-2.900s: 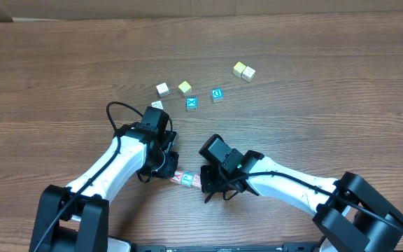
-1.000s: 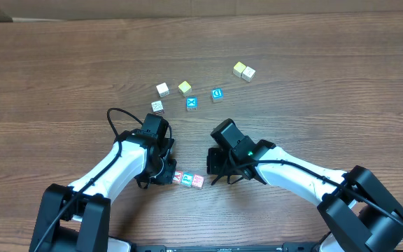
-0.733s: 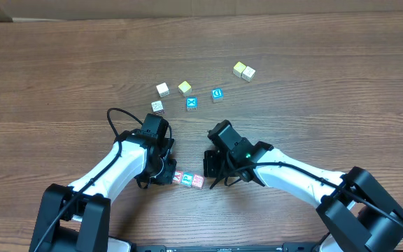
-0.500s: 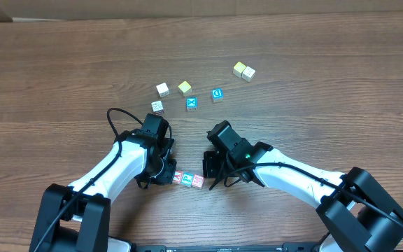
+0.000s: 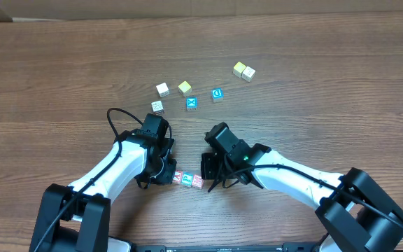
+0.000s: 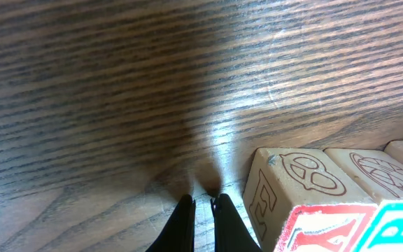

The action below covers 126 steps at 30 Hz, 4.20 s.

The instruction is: Flip 3 blocks

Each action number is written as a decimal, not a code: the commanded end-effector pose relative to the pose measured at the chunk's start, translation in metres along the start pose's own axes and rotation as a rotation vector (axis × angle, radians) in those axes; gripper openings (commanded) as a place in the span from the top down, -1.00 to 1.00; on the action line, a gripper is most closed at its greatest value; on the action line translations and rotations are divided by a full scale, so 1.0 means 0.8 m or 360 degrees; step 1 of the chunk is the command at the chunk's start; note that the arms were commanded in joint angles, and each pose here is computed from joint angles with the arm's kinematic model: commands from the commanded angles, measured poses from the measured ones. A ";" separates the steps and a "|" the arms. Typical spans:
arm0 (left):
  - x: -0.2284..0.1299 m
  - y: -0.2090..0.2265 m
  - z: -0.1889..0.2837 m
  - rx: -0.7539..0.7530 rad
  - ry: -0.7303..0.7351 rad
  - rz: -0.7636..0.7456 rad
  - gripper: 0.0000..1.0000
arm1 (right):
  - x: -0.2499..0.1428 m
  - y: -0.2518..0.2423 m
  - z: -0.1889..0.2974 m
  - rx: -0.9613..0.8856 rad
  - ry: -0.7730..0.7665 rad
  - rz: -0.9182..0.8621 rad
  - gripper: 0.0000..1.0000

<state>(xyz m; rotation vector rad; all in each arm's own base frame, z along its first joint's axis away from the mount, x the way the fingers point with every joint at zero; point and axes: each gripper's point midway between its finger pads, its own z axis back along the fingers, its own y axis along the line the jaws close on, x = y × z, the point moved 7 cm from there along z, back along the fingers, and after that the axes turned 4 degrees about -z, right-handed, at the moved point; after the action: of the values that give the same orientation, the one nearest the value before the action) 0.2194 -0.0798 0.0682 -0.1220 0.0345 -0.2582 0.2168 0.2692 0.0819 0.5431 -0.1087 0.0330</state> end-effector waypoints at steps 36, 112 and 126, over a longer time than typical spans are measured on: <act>-0.004 0.001 -0.003 0.0006 0.0025 0.0027 0.91 | -0.016 0.010 -0.005 0.0014 0.0058 0.0007 0.92; 0.032 0.007 0.010 -0.0179 -0.0229 -0.0285 0.92 | -0.053 -0.001 0.021 -0.0403 0.0149 -0.0391 0.92; 0.030 0.006 0.009 -0.0196 -0.0224 -0.0289 0.92 | -0.055 -0.005 0.005 -0.0303 0.0125 -0.0432 0.92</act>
<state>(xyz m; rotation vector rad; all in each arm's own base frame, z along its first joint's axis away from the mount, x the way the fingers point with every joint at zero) 0.2396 -0.0786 0.0713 -0.2450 -0.0833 -0.4075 0.1719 0.2621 0.0733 0.3428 0.0551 -0.2098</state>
